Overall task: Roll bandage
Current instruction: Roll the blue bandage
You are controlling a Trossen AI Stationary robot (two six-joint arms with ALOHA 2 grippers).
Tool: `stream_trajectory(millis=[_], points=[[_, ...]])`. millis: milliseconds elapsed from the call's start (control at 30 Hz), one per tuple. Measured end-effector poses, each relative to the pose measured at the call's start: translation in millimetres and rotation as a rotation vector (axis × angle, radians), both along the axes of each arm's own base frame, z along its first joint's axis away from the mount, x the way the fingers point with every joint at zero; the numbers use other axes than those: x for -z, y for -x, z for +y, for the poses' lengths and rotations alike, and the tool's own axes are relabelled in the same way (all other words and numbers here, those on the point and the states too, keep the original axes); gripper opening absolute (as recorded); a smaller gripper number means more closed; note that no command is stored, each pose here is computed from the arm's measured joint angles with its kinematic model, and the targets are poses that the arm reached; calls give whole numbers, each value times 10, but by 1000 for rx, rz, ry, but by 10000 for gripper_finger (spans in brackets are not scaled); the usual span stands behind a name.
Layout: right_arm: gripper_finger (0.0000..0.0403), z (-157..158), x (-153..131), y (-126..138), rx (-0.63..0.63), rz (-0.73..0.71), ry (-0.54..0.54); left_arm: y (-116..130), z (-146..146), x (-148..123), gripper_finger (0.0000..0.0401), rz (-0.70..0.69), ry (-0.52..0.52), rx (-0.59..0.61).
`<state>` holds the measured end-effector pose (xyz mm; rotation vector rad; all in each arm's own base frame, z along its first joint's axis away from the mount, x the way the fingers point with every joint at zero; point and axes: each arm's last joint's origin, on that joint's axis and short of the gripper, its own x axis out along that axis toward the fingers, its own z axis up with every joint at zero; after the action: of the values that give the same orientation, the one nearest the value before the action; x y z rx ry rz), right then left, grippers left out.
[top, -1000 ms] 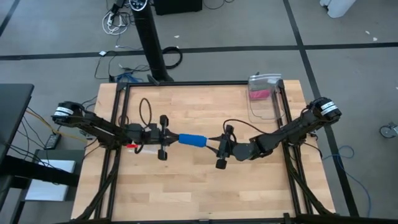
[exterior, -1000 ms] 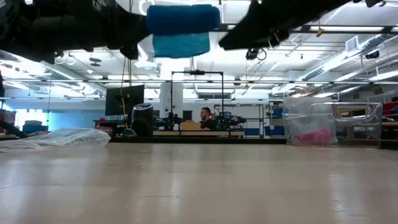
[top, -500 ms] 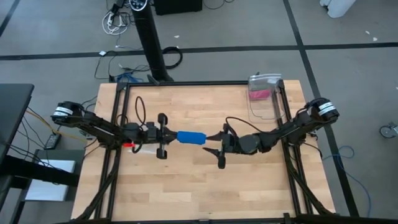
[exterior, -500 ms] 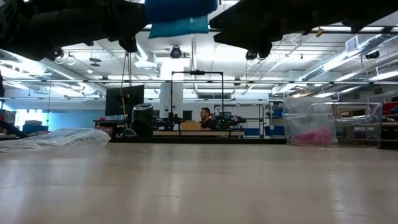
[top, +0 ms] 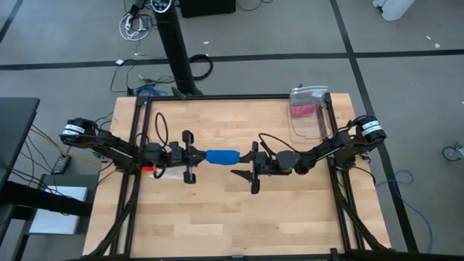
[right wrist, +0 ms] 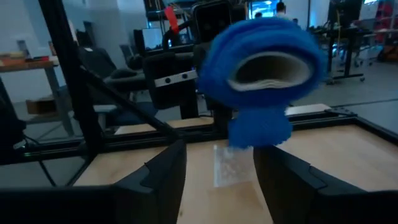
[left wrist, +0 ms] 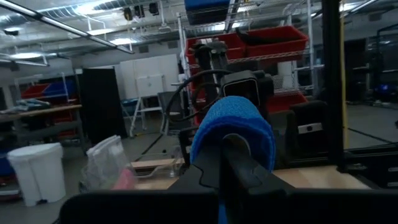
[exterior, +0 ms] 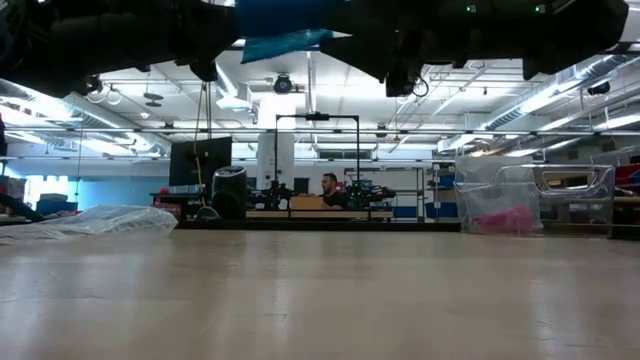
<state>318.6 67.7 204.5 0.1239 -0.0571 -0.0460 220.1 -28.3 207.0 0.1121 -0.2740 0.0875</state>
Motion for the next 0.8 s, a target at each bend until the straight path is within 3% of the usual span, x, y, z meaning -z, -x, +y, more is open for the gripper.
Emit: stream_trajectory(millis=[300,533,800], points=[[123,-146,-15,-27,43,-18,-33,6,3,-20,3,-19,-21,-14],[15,-75,-14,-16,-4,-18,-57,7,19,-17,3,-9,-65,-85],[4,-13,-62,-1,-33,-65,-66,-53,30,96,3,57,-105,-175]])
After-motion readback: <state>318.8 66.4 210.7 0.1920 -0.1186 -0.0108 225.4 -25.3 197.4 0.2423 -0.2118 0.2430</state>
